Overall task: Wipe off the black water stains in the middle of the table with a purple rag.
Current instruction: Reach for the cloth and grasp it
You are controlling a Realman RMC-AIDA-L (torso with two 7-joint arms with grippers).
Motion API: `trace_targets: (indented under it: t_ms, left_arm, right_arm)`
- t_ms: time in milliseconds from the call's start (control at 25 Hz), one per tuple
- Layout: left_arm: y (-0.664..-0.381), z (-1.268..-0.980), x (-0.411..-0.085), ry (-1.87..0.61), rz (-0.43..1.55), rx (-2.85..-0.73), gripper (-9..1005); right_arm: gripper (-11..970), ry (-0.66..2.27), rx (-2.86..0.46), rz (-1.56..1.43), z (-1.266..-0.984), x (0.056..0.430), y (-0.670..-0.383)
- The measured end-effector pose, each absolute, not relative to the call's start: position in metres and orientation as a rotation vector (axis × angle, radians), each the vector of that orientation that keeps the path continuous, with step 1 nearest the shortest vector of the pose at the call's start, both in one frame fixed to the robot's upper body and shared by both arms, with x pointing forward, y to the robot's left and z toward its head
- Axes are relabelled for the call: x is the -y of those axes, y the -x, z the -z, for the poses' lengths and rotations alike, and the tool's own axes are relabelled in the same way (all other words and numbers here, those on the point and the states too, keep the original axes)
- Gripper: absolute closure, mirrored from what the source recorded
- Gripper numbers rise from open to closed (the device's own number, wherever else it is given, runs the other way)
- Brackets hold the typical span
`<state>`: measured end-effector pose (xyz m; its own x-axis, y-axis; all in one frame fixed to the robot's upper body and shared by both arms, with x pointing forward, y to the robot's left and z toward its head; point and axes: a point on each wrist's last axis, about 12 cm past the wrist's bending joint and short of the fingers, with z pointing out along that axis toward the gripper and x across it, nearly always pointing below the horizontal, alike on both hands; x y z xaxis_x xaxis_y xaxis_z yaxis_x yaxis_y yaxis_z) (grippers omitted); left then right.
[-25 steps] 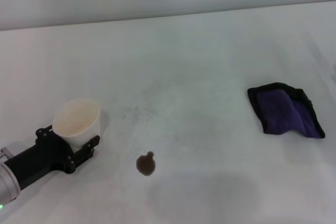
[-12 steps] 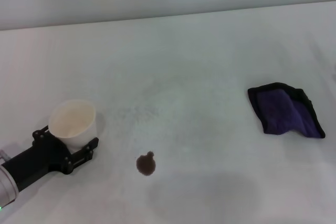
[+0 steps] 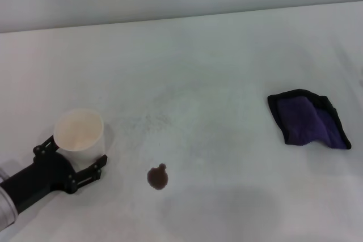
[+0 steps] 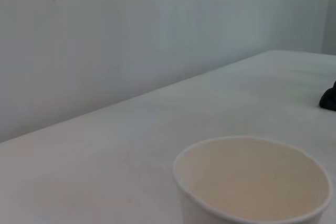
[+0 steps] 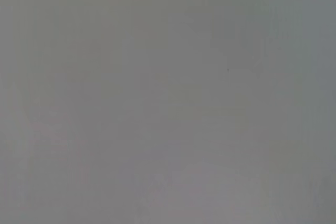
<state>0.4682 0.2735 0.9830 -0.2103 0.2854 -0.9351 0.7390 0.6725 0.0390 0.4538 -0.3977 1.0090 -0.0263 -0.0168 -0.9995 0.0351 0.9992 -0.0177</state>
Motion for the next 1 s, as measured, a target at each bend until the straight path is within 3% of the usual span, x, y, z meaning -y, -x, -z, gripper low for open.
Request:
trace_targets:
  t_ms: [640,1000]
  left_arm:
    - [-0.417,-0.981,-0.305,-0.579,0.432,-1.731,104]
    - [-0.423,-0.990,-0.332,-0.274,0.305,-1.687,103]
  right_arm:
    - [89,-0.008,-1.580,0.045,-1.013,0.401,-0.456]
    - [91,-0.112,-1.563,-0.169,-1.022,0.406,-0.459]
